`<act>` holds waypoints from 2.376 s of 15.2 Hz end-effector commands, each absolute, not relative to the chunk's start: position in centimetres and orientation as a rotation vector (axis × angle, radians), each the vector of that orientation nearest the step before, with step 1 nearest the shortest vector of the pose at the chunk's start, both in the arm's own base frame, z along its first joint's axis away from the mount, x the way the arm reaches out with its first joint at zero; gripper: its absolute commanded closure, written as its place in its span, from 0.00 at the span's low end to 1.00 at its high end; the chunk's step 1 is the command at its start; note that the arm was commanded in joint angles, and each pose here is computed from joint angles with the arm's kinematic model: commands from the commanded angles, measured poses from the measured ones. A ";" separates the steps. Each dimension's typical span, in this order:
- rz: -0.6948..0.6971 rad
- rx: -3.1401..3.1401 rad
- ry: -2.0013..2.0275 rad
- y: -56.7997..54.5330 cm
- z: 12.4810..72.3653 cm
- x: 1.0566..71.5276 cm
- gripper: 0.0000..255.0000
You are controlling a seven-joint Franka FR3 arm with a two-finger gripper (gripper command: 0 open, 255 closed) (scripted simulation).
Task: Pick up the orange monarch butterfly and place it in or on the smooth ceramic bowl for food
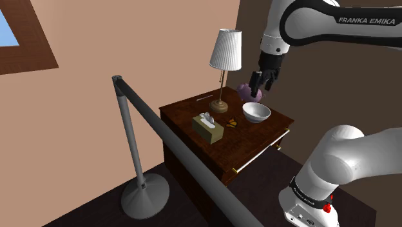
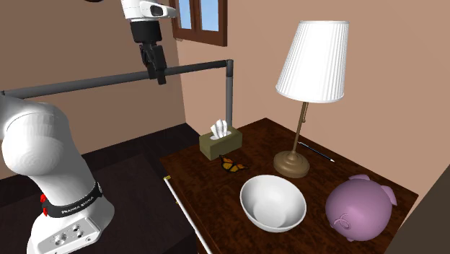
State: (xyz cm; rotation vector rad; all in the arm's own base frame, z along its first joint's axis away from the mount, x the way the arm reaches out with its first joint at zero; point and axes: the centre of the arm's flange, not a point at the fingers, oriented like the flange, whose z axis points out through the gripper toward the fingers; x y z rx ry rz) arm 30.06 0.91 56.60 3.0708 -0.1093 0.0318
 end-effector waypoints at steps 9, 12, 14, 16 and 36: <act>-0.055 3.111 -0.430 -3.6 49.0 37.4 0.00; -0.089 3.117 -0.553 -5.6 46.0 39.8 0.00; -0.111 3.118 -0.636 -6.9 44.0 41.3 0.00; -0.134 3.116 -0.719 -8.3 41.9 42.7 0.00; -0.320 3.014 -1.390 -19.4 21.7 50.0 0.00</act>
